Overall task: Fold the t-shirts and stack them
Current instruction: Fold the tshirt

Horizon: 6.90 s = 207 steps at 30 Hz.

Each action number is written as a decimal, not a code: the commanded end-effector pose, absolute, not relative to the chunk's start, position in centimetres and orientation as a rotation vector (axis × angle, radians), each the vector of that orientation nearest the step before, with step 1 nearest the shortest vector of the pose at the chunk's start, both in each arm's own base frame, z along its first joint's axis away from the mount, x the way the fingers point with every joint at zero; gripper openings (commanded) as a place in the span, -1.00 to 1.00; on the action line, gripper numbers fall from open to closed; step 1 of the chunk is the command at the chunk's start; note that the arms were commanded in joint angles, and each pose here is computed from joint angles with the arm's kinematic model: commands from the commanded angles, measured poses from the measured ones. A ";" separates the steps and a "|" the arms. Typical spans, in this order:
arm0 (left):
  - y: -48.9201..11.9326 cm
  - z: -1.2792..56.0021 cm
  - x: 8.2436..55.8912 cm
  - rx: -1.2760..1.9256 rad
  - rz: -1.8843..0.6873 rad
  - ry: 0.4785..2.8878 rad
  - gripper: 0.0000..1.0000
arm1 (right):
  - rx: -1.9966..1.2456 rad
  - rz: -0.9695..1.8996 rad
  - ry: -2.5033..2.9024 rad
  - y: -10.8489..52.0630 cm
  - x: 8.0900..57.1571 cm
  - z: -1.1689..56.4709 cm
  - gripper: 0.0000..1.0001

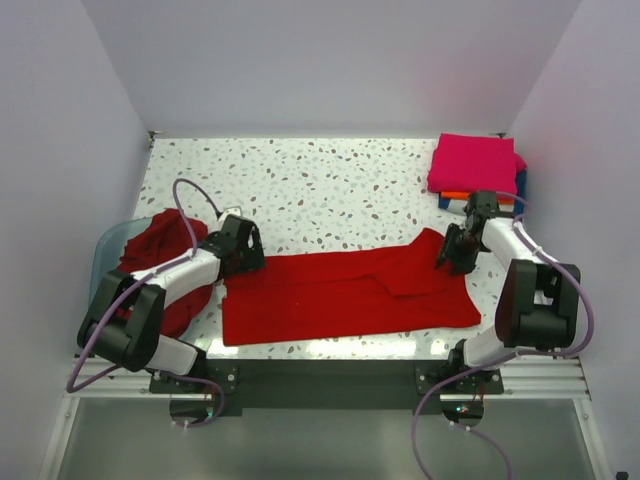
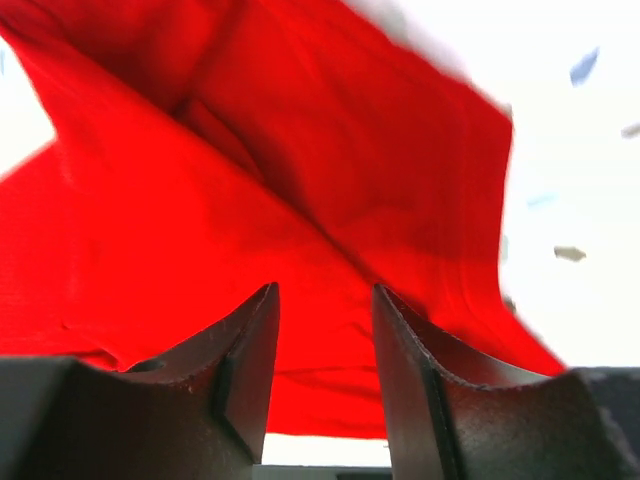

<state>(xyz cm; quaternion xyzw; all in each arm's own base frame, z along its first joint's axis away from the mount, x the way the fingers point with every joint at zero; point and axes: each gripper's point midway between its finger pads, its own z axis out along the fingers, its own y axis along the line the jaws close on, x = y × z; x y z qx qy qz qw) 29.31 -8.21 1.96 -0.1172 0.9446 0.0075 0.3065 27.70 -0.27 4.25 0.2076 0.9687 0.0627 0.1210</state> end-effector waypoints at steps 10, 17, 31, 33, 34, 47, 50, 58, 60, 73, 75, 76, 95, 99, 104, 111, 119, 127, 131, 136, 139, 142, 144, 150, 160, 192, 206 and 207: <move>-8.7 1.7 28.8 -0.283 -0.012 2.518 0.81 | 0.721 0.080 2.858 -1.0 23.6 3.4 -0.29; -8.7 1.8 28.8 -0.280 -0.017 2.516 0.81 | 0.741 0.070 2.861 -1.0 23.4 3.4 -0.33; -8.8 1.9 28.8 -0.275 -0.022 2.517 0.81 | 0.749 0.071 2.891 -0.9 23.0 2.4 -0.51; -8.8 1.9 28.8 -0.275 -0.025 2.516 0.81 | 0.747 0.073 2.891 -0.9 23.0 2.4 -0.57; -8.8 1.9 28.8 -0.274 -0.028 2.515 0.81 | 0.747 0.073 2.891 -0.9 23.0 2.4 -0.59; -9.4 2.3 29.1 -0.262 -0.067 2.503 0.81 | 0.689 0.227 2.861 0.8 23.5 3.8 -1.00; -9.6 2.2 29.0 -0.256 -0.081 2.510 0.81 | 0.685 0.238 2.845 1.0 23.3 4.9 -1.00; -10.1 2.3 29.1 -0.239 -0.114 2.513 0.81 | 0.670 0.229 2.861 1.2 21.6 7.8 -1.00; -10.2 2.2 29.1 -0.235 -0.122 2.517 0.81 | 0.662 0.214 2.870 1.0 21.1 8.5 -1.00; -11.2 2.2 28.8 -0.204 -0.188 2.528 0.82 | 0.657 0.227 2.953 1.8 18.1 10.3 -1.00; -11.4 2.3 28.9 -0.197 -0.206 2.525 0.81 | 0.661 0.247 2.969 2.2 17.7 10.4 -1.00; -11.5 2.3 28.9 -0.196 -0.209 2.526 0.81 | 0.662 0.260 2.975 2.3 17.6 10.4 -1.00; -11.3 2.1 28.6 -0.201 -0.195 2.535 0.82 | 0.648 0.256 3.057 3.8 15.5 9.1 -1.00; -11.2 2.2 28.7 -0.201 -0.195 2.531 0.82 | 0.648 0.255 3.073 4.0 14.9 8.6 -1.00; -11.0 2.4 28.7 -0.213 -0.178 2.526 0.82 | 0.647 0.235 3.076 3.8 14.9 8.5 -1.00; -9.5 3.0 28.6 -0.268 -0.091 2.499 0.85 | 0.653 0.209 3.072 3.6 15.2 8.5 -0.89; -8.0 5.0 28.8 -0.327 -0.014 2.418 0.90 | 0.591 0.180 2.997 2.9 17.5 10.3 -0.04; -9.9 6.7 29.1 -0.251 -0.027 2.357 0.92 | 0.436 0.259 2.818 3.2 23.7 13.5 0.27; -11.2 6.3 29.0 -0.188 -0.037 2.373 0.93 | 0.419 0.392 2.767 4.7 27.0 11.6 0.27; -12.4 5.7 28.5 -0.135 -0.069 2.383 0.93 | 0.435 0.478 2.796 6.1 28.8 7.3 0.26; -13.0 5.4 28.3 -0.120 -0.097 2.383 0.93 | 0.454 0.457 2.834 5.9 29.4 4.9 0.24; -13.4 4.5 27.8 -0.112 -0.114 2.395 0.93 | 0.459 0.430 2.856 5.6 29.8 3.2 0.24; -13.4 3.7 27.6 -0.109 -0.108 2.408 0.93 | 0.462 0.411 2.865 5.3 30.1 2.4 0.24; -12.1 0.6 26.2 -0.144 -0.034 2.472 0.93 | 0.499 0.332 2.898 4.5 30.3 0.3 0.24; -9.9 -0.7 22.9 -0.257 0.066 2.557 0.93 | 0.460 0.308 2.915 6.2 33.2 -1.6 0.25; -16.7 6.8 23.6 -0.064 -0.151 2.402 0.94 | 0.131 0.388 2.517 11.1 38.2 17.7 0.34; -18.1 5.8 24.8 0.047 -0.195 2.351 0.94 | 0.172 0.359 2.709 11.4 30.3 6.0 0.35; -18.2 5.4 24.5 0.058 -0.205 2.362 0.94 | 0.181 0.360 2.719 11.4 30.1 5.6 0.35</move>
